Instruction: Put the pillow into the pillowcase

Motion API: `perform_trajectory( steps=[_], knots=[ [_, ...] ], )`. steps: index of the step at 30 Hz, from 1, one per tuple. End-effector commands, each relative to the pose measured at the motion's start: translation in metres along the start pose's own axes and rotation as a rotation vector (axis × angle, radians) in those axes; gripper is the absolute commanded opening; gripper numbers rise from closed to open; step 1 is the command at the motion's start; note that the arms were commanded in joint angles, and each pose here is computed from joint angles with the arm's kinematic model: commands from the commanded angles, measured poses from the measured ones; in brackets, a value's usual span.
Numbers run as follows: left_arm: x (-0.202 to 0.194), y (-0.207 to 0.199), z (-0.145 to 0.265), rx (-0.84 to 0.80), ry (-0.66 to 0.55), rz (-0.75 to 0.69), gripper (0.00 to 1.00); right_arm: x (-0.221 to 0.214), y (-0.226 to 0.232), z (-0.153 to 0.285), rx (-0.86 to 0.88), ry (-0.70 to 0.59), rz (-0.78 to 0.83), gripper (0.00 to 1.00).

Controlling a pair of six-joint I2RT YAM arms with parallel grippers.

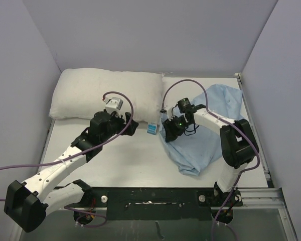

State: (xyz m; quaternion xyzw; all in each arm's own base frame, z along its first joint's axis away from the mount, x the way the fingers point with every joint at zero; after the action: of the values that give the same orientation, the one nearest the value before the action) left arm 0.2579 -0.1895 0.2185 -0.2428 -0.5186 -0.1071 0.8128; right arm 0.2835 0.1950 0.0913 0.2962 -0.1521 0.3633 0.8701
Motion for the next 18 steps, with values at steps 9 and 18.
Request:
perform_trajectory(
  steps=[9,18],
  knots=[
    [0.036,-0.006,0.007,-0.032,-0.124,-0.084,0.76,0.045,0.007,0.039,0.041,-0.157,0.054,0.00],
    [0.083,0.002,-0.047,-0.100,0.078,-0.746,0.98,0.075,-0.001,0.095,0.163,-0.357,-0.018,0.00]
  ],
)
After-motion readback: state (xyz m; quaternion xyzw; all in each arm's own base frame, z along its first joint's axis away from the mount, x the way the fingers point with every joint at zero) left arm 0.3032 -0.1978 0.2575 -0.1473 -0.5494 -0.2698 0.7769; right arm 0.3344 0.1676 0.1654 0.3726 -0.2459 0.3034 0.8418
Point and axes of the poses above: each gripper's point midway between its finger pads, its own z axis back along the fingers, its own y axis along the line the jaws close on, x = y × z, the point moved 4 cm from there along z, back along the fingers, and after that the axes turned 3 degrees about -z, right-handed, at the moved point
